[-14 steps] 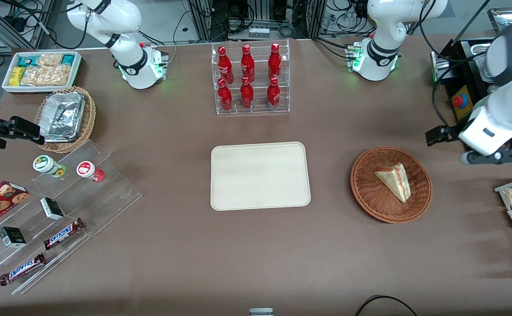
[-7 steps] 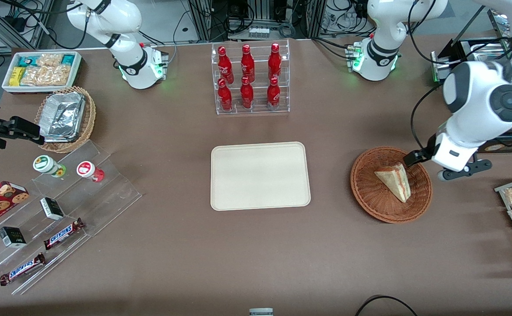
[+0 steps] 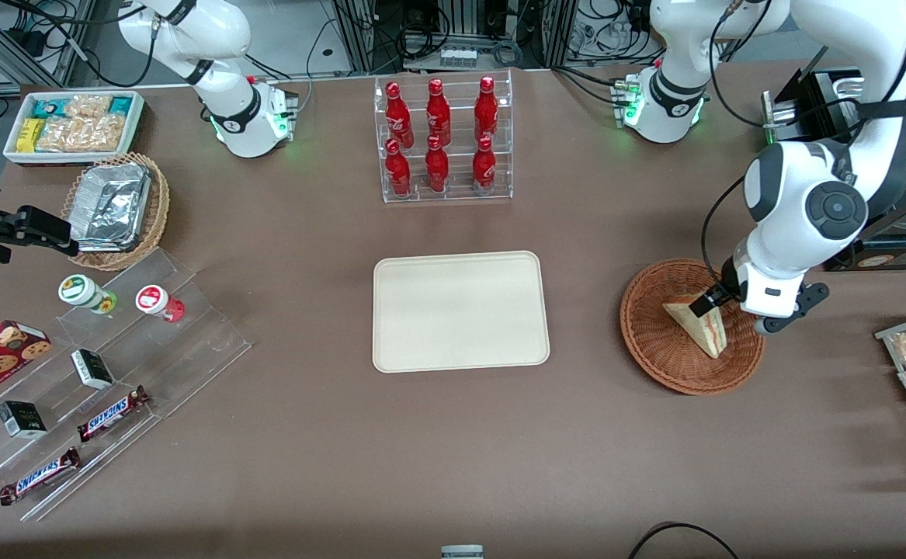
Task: Place sandwich from basket to tray
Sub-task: 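Close the left gripper on the sandwich's upright edge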
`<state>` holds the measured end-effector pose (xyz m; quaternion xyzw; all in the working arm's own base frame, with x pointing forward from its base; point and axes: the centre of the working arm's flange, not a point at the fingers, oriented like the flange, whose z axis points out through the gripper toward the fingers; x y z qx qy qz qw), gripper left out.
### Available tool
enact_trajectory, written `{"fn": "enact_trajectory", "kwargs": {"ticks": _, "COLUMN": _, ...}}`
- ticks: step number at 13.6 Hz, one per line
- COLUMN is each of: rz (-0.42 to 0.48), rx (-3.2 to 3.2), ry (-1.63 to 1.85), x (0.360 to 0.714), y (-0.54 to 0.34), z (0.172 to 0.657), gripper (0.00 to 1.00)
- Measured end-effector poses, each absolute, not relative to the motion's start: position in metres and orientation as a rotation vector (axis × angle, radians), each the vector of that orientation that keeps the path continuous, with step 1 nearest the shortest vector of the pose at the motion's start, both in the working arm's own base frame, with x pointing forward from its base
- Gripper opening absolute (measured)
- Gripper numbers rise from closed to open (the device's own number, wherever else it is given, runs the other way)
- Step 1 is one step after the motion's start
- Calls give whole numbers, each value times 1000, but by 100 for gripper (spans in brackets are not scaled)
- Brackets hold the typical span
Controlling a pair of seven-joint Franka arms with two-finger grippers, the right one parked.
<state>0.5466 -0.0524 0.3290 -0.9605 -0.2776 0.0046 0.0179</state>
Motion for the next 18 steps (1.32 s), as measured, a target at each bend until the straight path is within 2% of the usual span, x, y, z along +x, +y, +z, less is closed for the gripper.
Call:
{"fn": "enact_trajectory", "kwargs": {"ticks": 9, "rz": 64, "rx": -2971, "ry": -862, "x": 544, "y": -49, "z": 285, "gripper": 100}}
{"fn": "enact_trajectory", "kwargs": {"ticks": 15, "rz": 52, "rx": -2971, "ry": -887, "x": 543, "y": -39, "z": 256, "gripper": 100}}
{"fn": "enact_trajectory", "kwargs": {"ticks": 18, "rz": 48, "rx": -2970, "ry": -907, "x": 537, "y": -32, "z": 235, "gripper": 96}}
